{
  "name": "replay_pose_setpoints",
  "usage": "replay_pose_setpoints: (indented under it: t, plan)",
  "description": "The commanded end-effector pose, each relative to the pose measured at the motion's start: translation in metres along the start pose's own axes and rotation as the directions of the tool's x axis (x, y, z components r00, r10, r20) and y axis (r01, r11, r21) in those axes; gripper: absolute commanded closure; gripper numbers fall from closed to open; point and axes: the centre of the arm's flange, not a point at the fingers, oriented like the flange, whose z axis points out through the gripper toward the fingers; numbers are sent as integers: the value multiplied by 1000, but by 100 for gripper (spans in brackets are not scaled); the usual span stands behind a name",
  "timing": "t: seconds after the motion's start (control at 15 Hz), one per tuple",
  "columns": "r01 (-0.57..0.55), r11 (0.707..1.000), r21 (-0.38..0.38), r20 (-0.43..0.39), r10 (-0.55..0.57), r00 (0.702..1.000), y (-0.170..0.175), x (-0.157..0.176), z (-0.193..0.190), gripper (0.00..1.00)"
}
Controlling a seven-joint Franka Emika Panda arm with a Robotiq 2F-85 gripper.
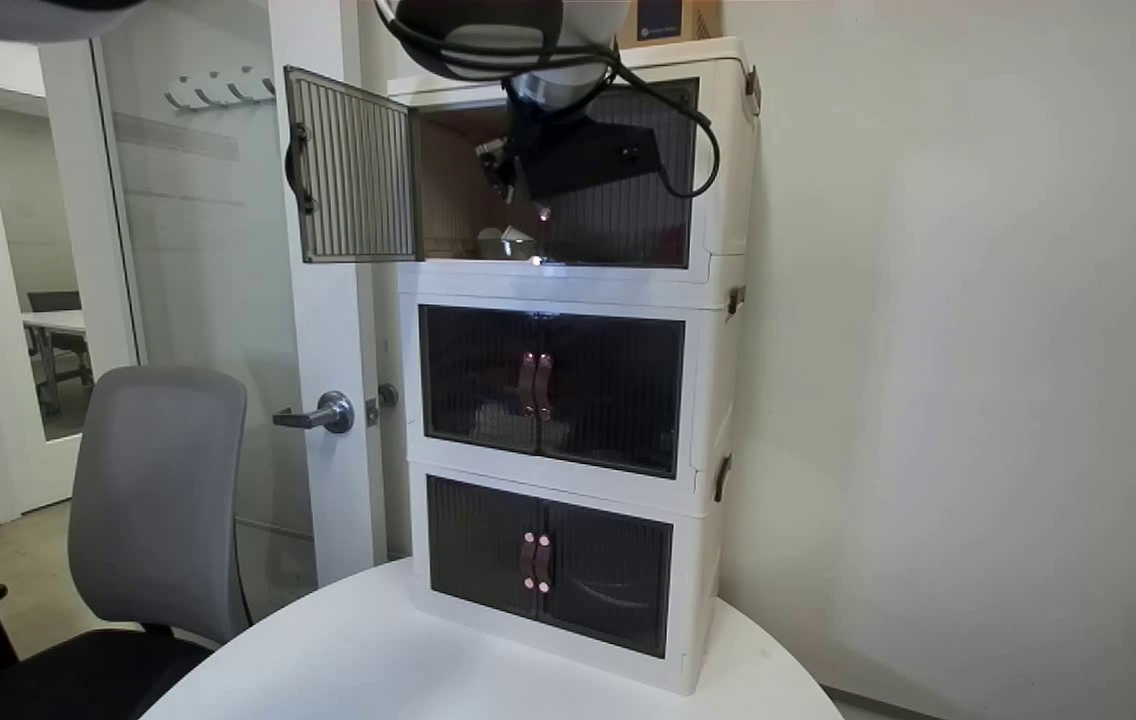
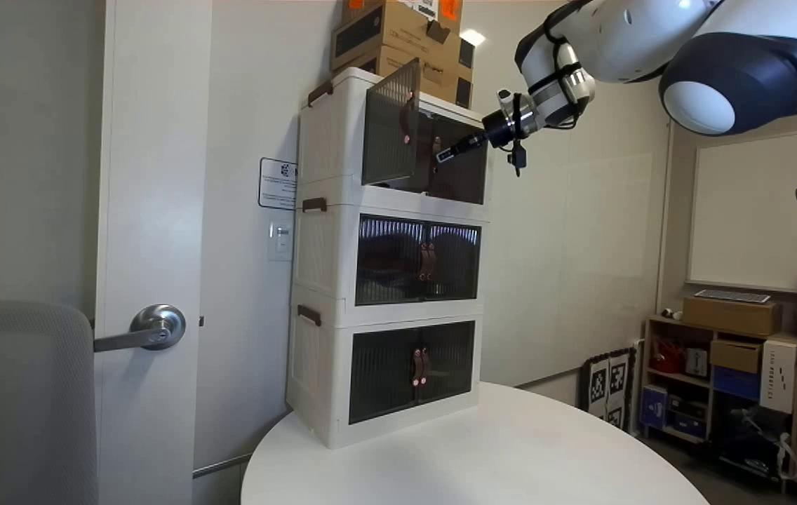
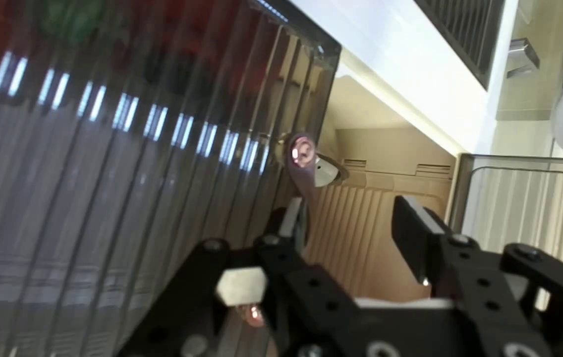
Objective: Open the doors of the top compartment of the cabinet.
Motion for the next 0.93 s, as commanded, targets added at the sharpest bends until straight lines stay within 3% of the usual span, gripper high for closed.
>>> replay_pose_setpoints:
  t: [0.0, 0.13, 0.2, 0.33, 0.6, 0.67, 0.8, 0.87]
  plan:
    - [-11, 995, -104, -81, 3, 997, 22, 12, 7, 79]
    - [-37, 988, -152, -101, 21, 995, 27, 14, 7, 91]
    - [-49, 984, -172, -100, 32, 995, 30, 13, 7, 51]
    - [-66, 984, -163, -88, 52, 995, 31, 10, 9, 55]
    - [-83, 993, -89, -82, 76, 994, 29, 8, 18, 27]
    - [-88, 995, -57, -81, 83, 993, 27, 8, 21, 70]
    - [-91, 996, -15, -83, 90, 993, 24, 7, 24, 67]
    - [-95, 995, 3, -83, 95, 992, 23, 6, 25, 75]
